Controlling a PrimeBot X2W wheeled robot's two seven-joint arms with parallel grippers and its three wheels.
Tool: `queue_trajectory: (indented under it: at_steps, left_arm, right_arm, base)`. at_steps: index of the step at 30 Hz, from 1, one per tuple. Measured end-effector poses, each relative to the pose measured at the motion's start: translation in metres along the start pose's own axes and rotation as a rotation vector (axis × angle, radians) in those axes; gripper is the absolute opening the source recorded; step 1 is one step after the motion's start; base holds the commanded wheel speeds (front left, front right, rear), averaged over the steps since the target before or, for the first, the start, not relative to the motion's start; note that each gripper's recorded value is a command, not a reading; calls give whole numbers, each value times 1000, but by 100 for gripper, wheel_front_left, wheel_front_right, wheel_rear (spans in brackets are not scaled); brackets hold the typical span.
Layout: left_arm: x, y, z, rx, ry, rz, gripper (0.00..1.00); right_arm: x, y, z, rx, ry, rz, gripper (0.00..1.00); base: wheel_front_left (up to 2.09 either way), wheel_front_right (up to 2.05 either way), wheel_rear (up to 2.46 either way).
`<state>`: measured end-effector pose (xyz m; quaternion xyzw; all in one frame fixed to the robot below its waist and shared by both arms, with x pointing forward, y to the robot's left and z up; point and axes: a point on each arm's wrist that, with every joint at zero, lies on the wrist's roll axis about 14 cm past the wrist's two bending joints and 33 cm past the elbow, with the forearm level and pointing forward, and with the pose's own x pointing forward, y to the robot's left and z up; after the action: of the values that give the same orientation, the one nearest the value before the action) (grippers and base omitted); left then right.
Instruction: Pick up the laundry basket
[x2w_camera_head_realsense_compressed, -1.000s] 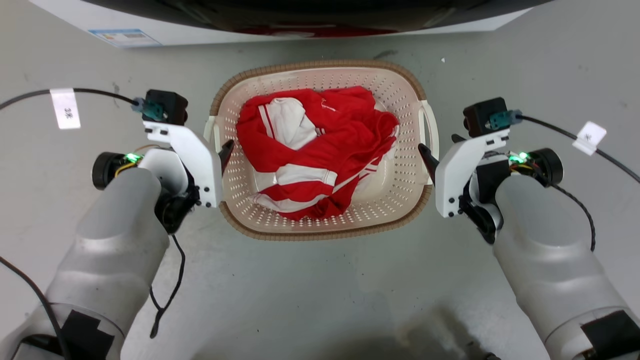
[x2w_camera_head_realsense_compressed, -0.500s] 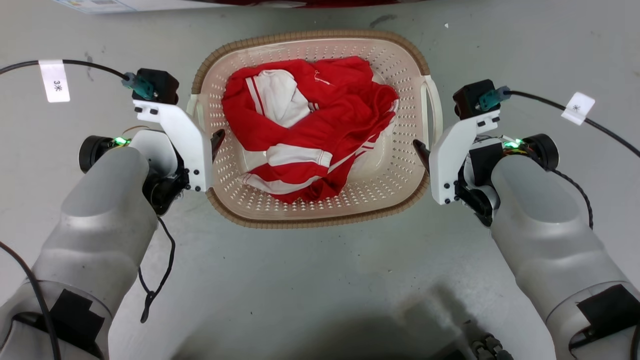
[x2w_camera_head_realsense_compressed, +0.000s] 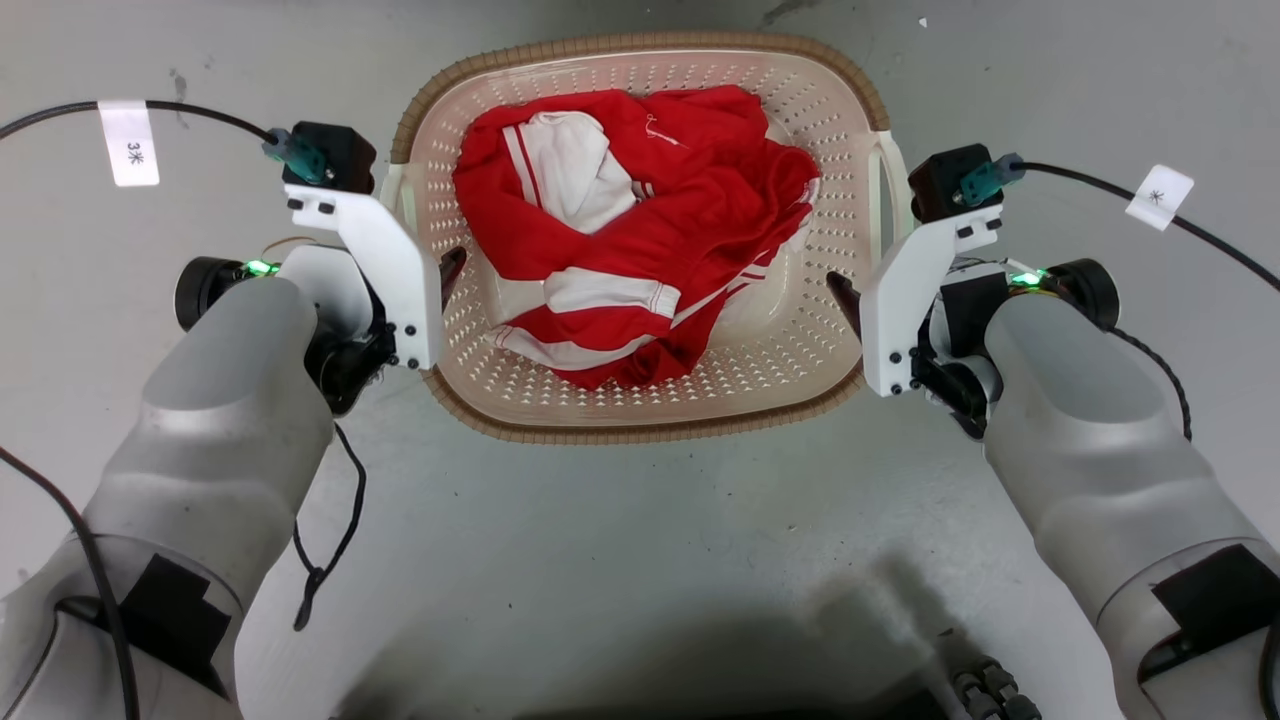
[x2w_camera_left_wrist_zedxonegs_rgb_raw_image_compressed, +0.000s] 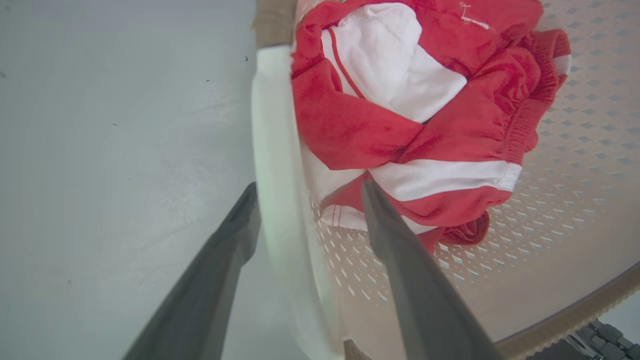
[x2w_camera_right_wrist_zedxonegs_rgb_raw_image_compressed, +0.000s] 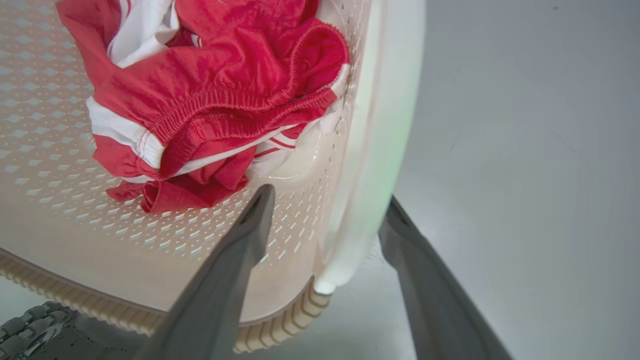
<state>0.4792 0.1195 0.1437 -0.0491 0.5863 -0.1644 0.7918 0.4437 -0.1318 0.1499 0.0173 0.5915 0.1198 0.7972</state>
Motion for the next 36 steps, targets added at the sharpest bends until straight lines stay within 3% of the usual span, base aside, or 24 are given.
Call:
queue_trajectory:
  at_steps: [4, 5, 6, 7, 8, 23, 29, 36]
  left_arm:
    - [2, 1, 4, -11, -10, 1, 100]
    - [3, 0, 4, -18, -8, -1, 43]
    - [4, -3, 2, -23, -4, -6, 0]
    - [5, -6, 0, -28, 9, -14, 0]
    - [5, -8, 0, -29, 14, -20, 0]
    - [-6, -7, -1, -44, 46, -15, 0]
    - [-29, -14, -16, -72, 109, -14, 0]
    - [-65, -26, -14, -84, 133, -19, 0]
  right_arm:
    - [5, 0, 1, 6, 7, 1, 100]
    - [5, 0, -1, 9, 13, 0, 67]
    - [6, -1, -2, 20, 16, -1, 38]
    - [6, -1, -3, 20, 18, -1, 9]
    - [7, -1, -4, 18, 25, -1, 0]
    - [-2, 2, -4, 21, 57, 4, 0]
    - [-23, 13, -21, 27, 151, 23, 0]
    - [-58, 20, -8, 15, 164, 23, 0]
  base:
    - [0, 0, 0]
    - [0, 0, 0]
    - [0, 0, 0]
    - [0, 0, 0]
    - [0, 0, 0]
    - [0, 0, 0]
    - [0, 0, 0]
    - [0, 0, 0]
